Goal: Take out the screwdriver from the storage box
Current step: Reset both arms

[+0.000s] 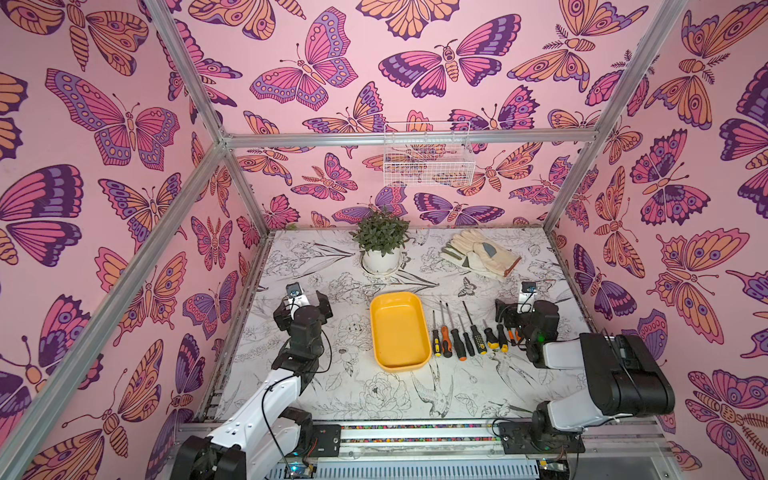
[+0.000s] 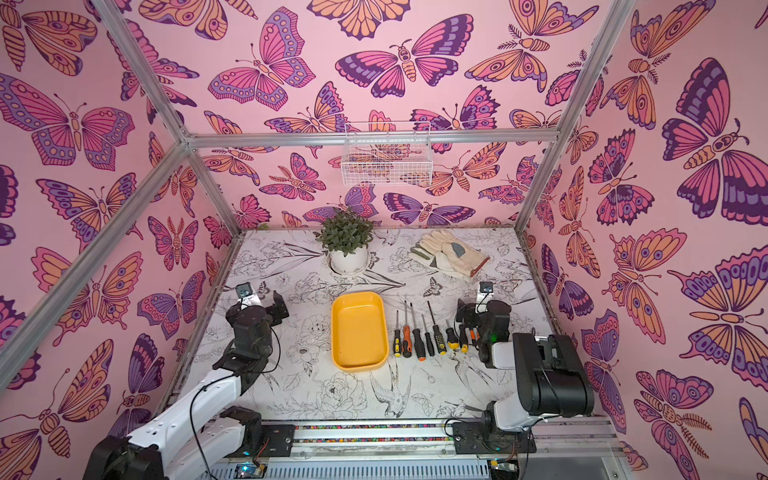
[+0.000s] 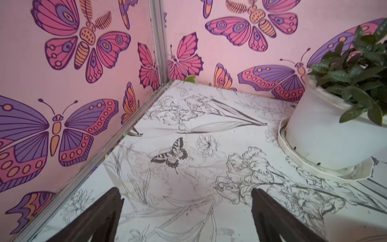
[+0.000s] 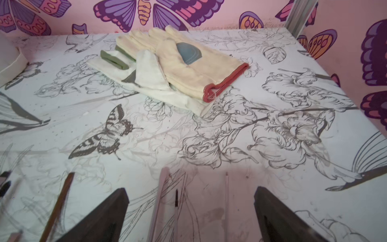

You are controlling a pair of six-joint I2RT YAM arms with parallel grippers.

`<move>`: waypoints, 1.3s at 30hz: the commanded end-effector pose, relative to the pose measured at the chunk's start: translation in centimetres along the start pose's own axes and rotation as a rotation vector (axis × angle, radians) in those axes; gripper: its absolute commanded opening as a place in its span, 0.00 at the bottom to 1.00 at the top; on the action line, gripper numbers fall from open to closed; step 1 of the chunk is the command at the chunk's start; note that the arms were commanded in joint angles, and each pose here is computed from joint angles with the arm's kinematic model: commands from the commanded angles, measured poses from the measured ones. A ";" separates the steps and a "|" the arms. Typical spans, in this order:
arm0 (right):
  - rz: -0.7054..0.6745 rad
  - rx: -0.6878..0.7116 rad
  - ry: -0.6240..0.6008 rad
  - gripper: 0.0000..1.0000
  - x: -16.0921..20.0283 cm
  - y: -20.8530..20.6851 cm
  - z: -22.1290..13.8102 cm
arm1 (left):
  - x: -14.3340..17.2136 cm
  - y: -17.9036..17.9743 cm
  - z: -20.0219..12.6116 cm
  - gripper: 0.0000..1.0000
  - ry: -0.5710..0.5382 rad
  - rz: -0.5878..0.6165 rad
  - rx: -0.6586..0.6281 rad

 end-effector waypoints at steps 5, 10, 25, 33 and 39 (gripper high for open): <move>0.048 0.098 -0.023 0.99 -2.1 -1.9 0.5 | 2.6 0.2 2.1 1.00 -0.113 0.092 0.030; 0.052 0.107 -0.032 0.99 -2.2 -2.1 0.5 | 5.1 -2.5 4.3 1.00 -0.078 0.168 0.180; 0.054 0.111 -0.028 0.99 -2.2 -2.1 0.5 | 5.2 -1.8 7.0 1.00 0.038 0.141 0.111; 0.056 0.107 -0.020 0.99 -2.2 -2.1 0.6 | 5.3 -1.8 7.1 1.00 0.050 0.138 0.113; 0.054 0.110 -0.027 0.99 -2.2 -2.1 0.5 | 5.2 -1.7 7.1 1.00 0.050 0.138 0.113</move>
Point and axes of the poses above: each gripper's point midway between its finger pads, its own z axis out along the fingers, its own y axis along the line the jaws close on, x = y × z, the point moved 2 cm from there along -z, back along the fingers, and after that the axes turned 5 degrees about -z, right-handed, at the moved point
